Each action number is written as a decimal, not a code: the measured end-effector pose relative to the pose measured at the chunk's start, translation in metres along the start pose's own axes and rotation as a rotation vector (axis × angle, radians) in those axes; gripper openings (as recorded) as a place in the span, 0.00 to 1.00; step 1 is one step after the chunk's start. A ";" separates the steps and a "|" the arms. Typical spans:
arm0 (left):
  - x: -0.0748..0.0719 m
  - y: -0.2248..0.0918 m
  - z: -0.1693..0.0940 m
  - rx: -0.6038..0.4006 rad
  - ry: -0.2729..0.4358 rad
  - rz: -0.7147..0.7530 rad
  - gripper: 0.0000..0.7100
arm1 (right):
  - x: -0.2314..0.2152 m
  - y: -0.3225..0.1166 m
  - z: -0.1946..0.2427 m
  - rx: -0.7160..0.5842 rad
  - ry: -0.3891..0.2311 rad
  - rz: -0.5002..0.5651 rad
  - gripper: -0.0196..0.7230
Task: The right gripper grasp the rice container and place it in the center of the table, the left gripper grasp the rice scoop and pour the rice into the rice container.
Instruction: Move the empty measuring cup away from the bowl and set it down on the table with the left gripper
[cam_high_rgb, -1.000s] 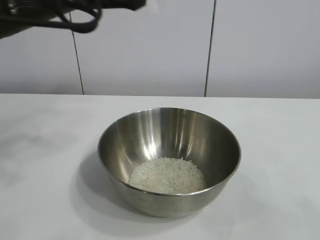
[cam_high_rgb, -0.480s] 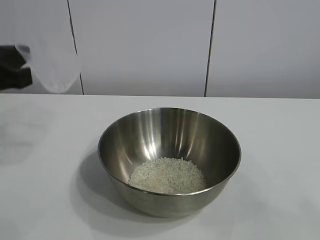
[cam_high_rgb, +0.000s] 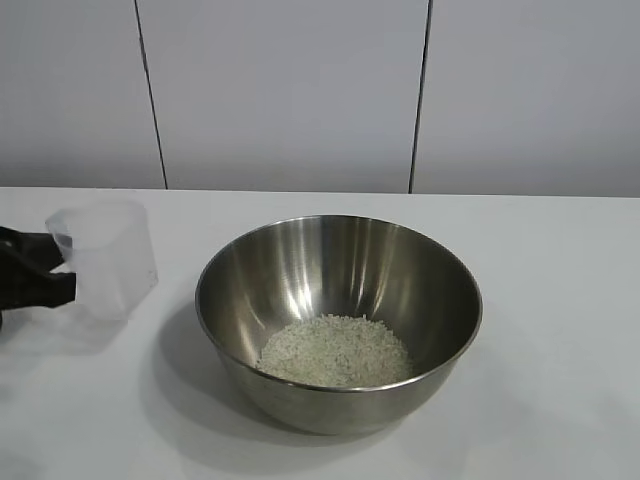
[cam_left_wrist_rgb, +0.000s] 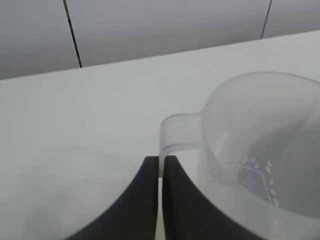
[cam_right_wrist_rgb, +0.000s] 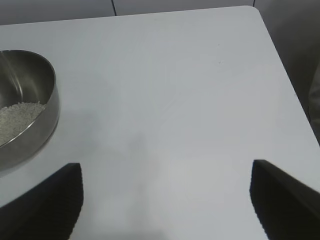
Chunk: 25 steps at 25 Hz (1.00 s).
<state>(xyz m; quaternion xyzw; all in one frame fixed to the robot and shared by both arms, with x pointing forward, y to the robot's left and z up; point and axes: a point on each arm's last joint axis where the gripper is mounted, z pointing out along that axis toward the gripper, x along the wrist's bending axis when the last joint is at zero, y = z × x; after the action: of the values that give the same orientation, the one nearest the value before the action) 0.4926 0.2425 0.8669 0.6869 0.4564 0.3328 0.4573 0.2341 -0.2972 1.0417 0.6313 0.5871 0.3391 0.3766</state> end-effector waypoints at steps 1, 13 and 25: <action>0.000 -0.004 0.001 0.015 -0.002 -0.003 0.01 | 0.000 0.000 0.000 0.000 0.000 0.000 0.86; -0.002 -0.026 0.007 0.085 -0.008 -0.019 0.06 | 0.000 0.000 0.000 -0.001 0.000 0.000 0.86; -0.003 -0.031 0.001 0.108 -0.015 0.023 0.46 | 0.000 0.000 0.000 -0.001 0.000 0.000 0.86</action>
<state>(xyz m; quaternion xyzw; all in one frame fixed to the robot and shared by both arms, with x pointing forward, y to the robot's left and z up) 0.4825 0.2441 0.8378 0.7183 0.4625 0.3075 0.4191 0.2341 -0.2972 1.0418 0.6311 0.5869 0.3394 0.3770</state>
